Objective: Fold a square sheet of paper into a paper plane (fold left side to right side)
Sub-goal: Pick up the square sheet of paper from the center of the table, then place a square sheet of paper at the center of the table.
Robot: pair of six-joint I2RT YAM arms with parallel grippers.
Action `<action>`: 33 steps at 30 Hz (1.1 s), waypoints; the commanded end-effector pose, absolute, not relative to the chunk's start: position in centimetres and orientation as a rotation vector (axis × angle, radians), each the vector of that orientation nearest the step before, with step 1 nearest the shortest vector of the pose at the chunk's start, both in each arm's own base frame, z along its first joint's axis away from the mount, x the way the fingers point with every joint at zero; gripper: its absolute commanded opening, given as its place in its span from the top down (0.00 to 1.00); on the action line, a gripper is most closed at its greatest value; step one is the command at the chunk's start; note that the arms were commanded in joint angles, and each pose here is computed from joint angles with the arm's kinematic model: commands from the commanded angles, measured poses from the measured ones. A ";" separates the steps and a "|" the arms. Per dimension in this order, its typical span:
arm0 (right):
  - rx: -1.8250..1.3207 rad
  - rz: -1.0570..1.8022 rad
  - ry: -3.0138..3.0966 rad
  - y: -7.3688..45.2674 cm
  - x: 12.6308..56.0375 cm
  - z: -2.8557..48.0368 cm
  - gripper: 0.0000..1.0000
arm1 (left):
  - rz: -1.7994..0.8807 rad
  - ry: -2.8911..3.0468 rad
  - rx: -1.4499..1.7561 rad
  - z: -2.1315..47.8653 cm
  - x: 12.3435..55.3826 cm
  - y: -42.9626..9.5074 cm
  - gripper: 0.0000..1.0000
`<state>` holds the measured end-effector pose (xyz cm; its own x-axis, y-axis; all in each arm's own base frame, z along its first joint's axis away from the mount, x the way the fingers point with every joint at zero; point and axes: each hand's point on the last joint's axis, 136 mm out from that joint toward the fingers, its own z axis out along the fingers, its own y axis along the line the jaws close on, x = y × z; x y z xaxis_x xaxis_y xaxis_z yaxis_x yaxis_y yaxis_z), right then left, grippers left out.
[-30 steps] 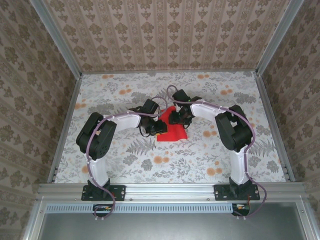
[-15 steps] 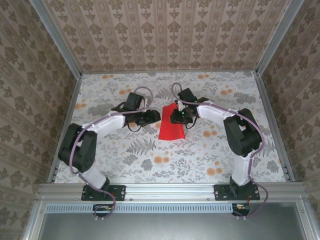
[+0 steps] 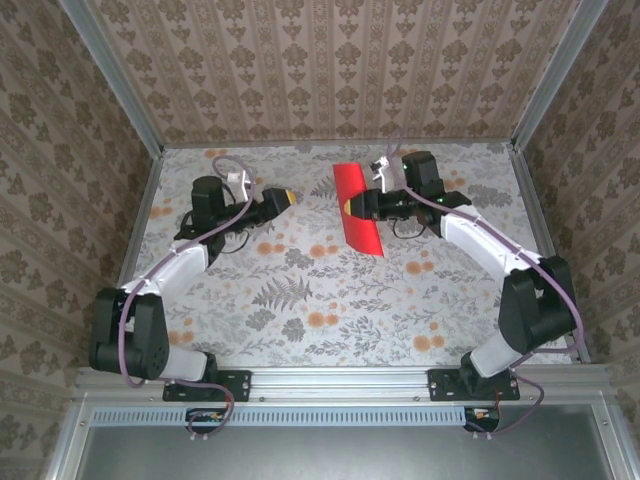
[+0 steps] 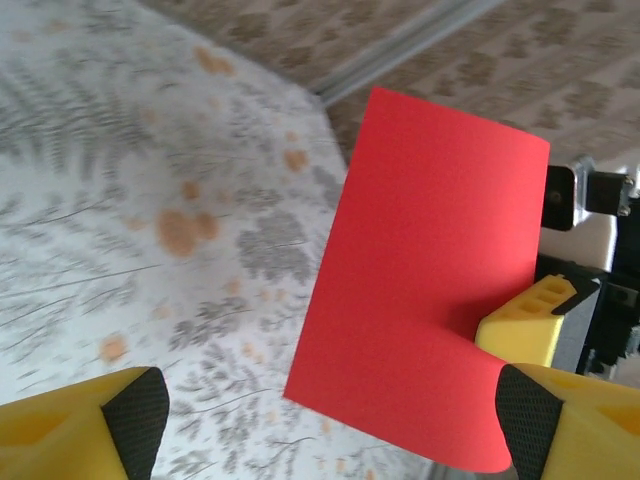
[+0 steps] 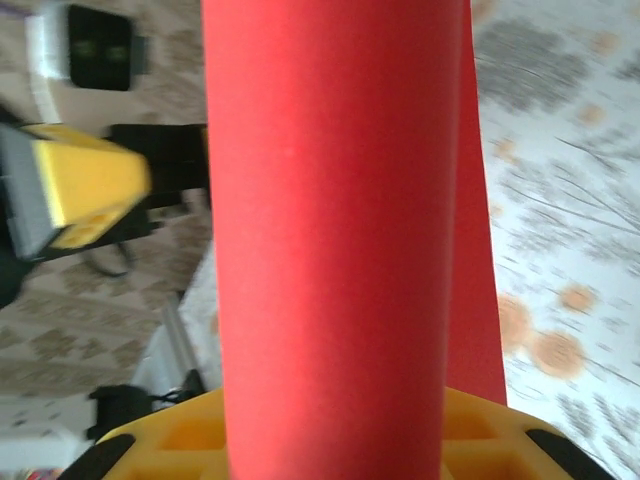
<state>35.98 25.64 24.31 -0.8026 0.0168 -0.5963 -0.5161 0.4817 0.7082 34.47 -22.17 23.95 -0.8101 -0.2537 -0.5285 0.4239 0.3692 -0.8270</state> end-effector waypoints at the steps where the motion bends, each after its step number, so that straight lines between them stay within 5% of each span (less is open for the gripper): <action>1: -0.597 1.490 1.970 27.1 33.9 30.7 0.70 | -1.641 1.813 0.416 30.7 32.0 -24.0 0.10; 8: -0.685 1.585 1.792 28.0 32.2 36.7 0.70 | -1.705 1.718 0.557 34.0 30.6 -26.1 0.09; 20: -0.727 1.637 1.732 28.6 31.1 38.5 0.70 | -1.741 1.687 0.665 35.2 29.6 -28.2 0.12; 23: -0.713 1.613 1.762 28.5 31.4 37.8 0.69 | -1.745 1.669 0.673 35.7 29.3 -28.1 0.24; 28: -0.673 1.589 1.793 28.3 32.1 36.9 0.69 | -1.736 1.649 0.676 36.3 29.0 -28.0 0.61; 33: -0.634 1.564 1.807 27.7 32.6 36.5 0.68 | -1.712 1.660 0.671 36.4 29.0 -28.0 0.87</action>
<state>32.69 28.36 35.50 -0.6967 0.0363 -0.7164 -0.7052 0.1480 0.6934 29.94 -27.98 34.33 -0.7099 -0.1008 -0.6971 0.6979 0.0324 -0.7154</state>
